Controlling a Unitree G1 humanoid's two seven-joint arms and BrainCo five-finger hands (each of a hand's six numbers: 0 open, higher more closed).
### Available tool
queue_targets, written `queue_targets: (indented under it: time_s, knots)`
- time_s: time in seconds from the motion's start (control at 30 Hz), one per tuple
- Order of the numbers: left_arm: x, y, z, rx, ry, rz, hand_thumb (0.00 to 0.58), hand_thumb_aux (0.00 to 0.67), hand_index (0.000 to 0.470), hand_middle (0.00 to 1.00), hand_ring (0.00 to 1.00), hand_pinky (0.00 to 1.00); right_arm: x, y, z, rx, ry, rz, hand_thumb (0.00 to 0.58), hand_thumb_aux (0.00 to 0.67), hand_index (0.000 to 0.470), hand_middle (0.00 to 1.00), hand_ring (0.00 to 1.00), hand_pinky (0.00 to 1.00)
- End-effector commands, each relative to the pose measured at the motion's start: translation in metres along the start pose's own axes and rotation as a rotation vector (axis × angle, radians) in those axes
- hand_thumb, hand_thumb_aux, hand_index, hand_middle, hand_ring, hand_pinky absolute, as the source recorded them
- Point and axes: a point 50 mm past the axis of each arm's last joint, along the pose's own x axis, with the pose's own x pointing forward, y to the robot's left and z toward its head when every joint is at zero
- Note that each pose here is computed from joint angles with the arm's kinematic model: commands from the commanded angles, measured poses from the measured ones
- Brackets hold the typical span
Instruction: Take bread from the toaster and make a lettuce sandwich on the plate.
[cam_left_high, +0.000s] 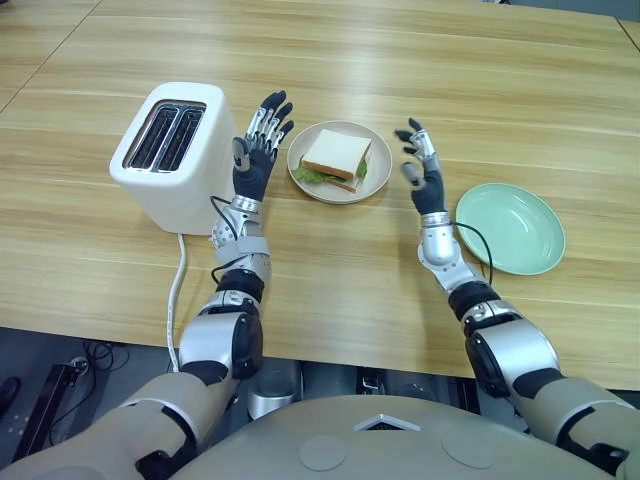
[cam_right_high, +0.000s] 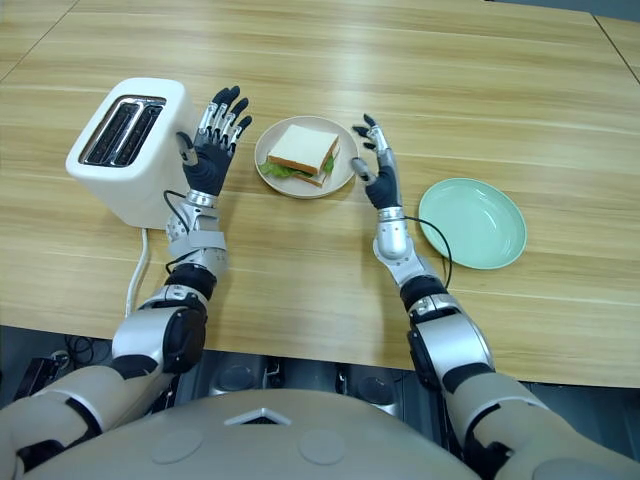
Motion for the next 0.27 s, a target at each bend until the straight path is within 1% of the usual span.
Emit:
queue_targets:
  time_s: [0.03,0.27]
  knots:
    - [-0.005,-0.003,0.005,-0.017,-0.019,-0.006,0.0,0.0,0.0,0.0,0.0,0.0,-0.001,-0.009,0.012,0.055,-0.054,-0.03,0.0,0.0,0.0,0.0,0.0,0.0]
    - [-0.014,-0.005,0.005,0.001,0.026,0.011,0.0,0.0,0.0,0.0,0.0,0.0,-0.012,-0.01,0.02,0.082,-0.053,-0.026,0.0,0.0,0.0,0.0,0.0,0.0]
